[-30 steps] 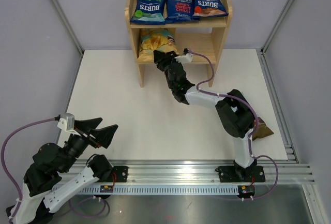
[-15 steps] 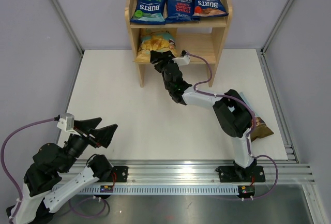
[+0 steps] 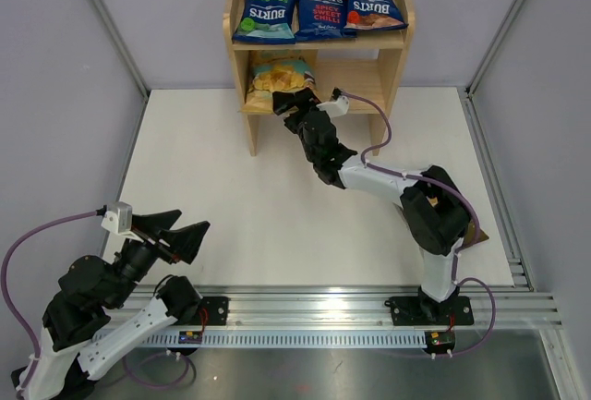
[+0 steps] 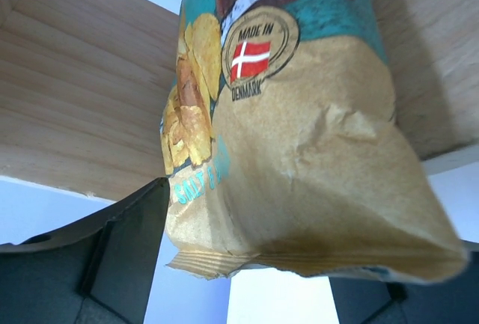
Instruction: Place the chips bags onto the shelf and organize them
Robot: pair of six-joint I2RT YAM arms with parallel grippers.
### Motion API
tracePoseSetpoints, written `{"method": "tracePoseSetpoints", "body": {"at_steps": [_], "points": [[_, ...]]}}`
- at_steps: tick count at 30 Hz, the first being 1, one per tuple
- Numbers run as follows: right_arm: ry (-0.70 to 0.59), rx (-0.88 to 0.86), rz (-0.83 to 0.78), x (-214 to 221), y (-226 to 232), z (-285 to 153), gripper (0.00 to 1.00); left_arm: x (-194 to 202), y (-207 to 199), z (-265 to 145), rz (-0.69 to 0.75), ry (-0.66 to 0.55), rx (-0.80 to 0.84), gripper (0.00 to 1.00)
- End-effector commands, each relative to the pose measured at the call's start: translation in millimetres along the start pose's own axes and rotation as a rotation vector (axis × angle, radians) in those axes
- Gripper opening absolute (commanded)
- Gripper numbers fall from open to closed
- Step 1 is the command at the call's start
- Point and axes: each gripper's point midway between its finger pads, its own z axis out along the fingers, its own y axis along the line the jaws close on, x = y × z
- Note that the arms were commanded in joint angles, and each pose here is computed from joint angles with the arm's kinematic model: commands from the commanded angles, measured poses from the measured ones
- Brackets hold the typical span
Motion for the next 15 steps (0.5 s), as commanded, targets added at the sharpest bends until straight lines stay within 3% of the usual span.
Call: {"method": "tracePoseSetpoints", "body": {"at_steps": [1,5,15], "points": [[0.0,0.02,0.002,-22.0,1.5,-8.3,0.85,-15.2,-0.9,-6.7,-0.032,-0.08,0.019,0.99],[0.032,0.062,-0.004,-23.9,-4.7,-14.3,0.99,-14.6,-1.7,-5.0,-0.029,-0.072,0.017,0.99],[0.033,0.109,-0.018,-54.0,-16.3,-41.9,0.99,-13.1,1.4,-2.1,-0.029,-0.06,-0.01,0.99]]}}
